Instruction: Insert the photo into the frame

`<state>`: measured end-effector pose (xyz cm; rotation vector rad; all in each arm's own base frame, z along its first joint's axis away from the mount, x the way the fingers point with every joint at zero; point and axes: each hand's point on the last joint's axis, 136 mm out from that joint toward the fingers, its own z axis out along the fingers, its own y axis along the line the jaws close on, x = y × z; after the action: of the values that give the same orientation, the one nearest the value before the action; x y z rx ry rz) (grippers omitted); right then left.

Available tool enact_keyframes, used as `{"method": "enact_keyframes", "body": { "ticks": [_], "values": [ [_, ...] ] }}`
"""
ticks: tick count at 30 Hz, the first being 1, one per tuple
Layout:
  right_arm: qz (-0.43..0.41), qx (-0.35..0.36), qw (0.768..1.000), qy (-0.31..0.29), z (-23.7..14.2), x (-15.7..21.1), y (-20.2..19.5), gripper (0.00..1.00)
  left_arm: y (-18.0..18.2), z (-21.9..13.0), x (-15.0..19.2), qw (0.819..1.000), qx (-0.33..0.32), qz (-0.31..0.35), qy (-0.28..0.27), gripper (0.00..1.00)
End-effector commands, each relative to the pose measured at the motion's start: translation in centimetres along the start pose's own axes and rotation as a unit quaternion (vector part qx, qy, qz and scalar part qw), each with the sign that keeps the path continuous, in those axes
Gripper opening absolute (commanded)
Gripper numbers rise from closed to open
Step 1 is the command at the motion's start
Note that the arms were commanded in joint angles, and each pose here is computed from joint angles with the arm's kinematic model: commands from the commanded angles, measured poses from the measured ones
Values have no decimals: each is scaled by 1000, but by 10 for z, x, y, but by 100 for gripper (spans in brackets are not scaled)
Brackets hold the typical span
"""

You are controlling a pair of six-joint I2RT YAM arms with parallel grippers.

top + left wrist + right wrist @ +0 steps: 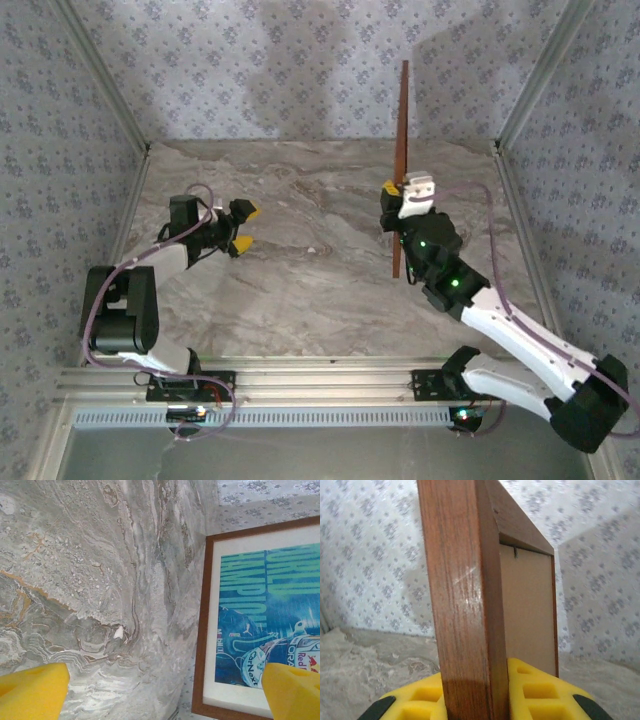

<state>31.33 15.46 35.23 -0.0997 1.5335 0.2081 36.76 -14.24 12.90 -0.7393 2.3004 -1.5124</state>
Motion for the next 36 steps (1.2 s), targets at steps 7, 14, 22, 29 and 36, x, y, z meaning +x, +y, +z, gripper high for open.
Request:
{"method": "enact_keyframes", "body": {
  "ticks": [7, 14, 22, 29, 36],
  "values": [
    [168, 115, 976, 72, -34, 66, -73, 0, -5, 11, 1, 1000, 5, 6, 8, 99],
    [204, 174, 955, 124, -54, 110, -109, 0, -8, 24, 4, 1000, 7, 7, 19, 99],
    [280, 222, 918, 173, -66, 173, -138, 0, -13, 32, 8, 1000, 11, 10, 28, 99],
    [329, 243, 888, 212, -79, 212, -152, 0, -9, 34, 10, 999, 8, 9, 31, 99],
    [372, 244, 868, 222, -85, 228, -150, 0, -9, 40, 12, 999, 10, 9, 35, 99]
  ]
}}
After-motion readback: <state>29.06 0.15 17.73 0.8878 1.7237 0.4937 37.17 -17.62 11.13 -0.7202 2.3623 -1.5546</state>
